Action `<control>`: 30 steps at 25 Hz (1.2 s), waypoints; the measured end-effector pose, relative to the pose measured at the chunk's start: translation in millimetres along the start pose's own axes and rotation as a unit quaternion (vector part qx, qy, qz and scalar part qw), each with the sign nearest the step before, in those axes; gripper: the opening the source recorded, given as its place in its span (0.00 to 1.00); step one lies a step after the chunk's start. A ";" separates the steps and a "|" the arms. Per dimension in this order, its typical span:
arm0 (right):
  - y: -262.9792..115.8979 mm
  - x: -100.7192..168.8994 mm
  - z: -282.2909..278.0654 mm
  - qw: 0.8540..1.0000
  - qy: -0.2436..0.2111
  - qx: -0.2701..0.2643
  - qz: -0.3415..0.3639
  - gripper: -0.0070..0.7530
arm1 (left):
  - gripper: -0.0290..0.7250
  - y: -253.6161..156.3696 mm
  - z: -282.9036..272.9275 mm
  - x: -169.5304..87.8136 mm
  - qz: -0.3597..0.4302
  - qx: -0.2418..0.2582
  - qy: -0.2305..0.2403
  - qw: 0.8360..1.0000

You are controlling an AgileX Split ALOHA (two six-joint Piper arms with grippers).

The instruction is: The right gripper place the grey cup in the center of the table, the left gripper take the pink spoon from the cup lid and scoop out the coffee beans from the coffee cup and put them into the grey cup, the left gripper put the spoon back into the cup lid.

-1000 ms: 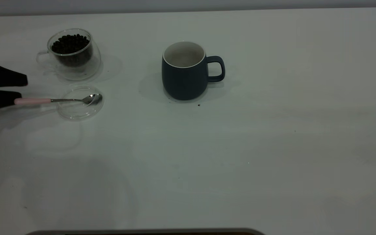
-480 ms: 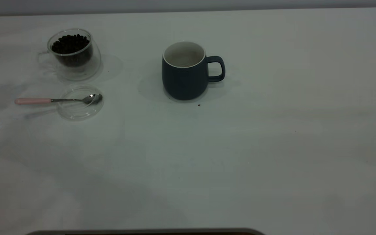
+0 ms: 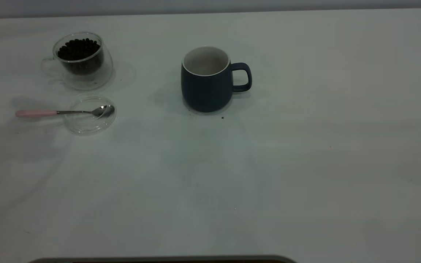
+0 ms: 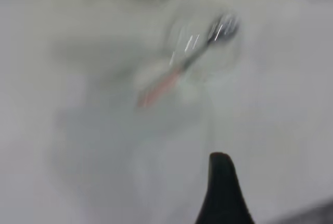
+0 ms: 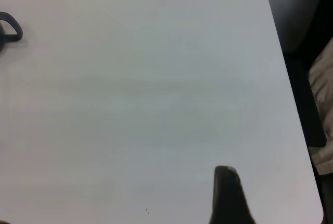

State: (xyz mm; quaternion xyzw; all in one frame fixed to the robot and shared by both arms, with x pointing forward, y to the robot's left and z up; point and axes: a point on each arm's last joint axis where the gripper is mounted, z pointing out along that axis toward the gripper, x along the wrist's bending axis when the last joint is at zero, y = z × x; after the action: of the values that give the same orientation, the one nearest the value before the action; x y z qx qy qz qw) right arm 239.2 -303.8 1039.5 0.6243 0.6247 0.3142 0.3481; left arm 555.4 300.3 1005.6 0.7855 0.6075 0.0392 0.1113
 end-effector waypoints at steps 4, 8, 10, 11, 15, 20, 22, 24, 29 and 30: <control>0.0 0.0 0.0 1.000 0.000 0.000 0.000 0.68 | 0.78 -27.8 -21.8 -8.1 -0.066 0.126 0.063 0.988; 0.0 0.0 0.0 1.000 0.000 0.000 0.000 0.68 | 0.74 -39.2 -41.6 -20.4 -0.093 0.127 0.061 0.986; 0.0 0.0 0.0 1.000 0.000 0.000 0.000 0.68 | 0.73 -48.4 -54.0 -30.1 -0.095 0.105 0.049 0.989; 0.0 0.0 0.0 1.000 0.000 0.000 0.000 0.68 | 0.73 -55.7 -59.9 -35.1 -0.094 0.096 0.044 0.990; 0.0 0.0 0.0 1.000 0.000 0.000 0.000 0.68 | 0.73 -97.4 -70.3 -47.8 -0.095 0.081 0.039 0.991; 0.0 0.0 0.0 1.000 0.000 0.000 0.000 0.68 | 0.73 -164.9 -66.9 -59.3 -0.088 0.059 0.042 0.993; 0.0 0.0 0.0 1.000 0.000 0.000 0.000 0.68 | 0.73 -184.0 -62.5 -62.2 -0.086 0.039 0.043 0.995; 0.0 0.0 0.0 1.000 0.000 0.000 0.000 0.68 | 0.73 -200.0 -60.5 -64.8 -0.085 0.019 0.045 0.995; 0.0 0.0 0.0 1.000 0.000 0.000 0.000 0.68 | 0.73 -233.7 -63.8 -71.1 -0.080 -0.052 0.052 0.994; 0.0 0.0 0.0 1.000 0.000 0.000 0.000 0.68 | 0.73 -239.3 -66.4 -72.5 -0.078 -0.073 0.053 0.993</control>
State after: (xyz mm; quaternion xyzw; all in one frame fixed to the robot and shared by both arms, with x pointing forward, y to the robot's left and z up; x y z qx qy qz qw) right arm 239.2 -303.8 1039.5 0.6243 0.6247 0.3142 0.3481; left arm 297.3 295.6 1022.3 0.7221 0.6678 0.1163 0.1384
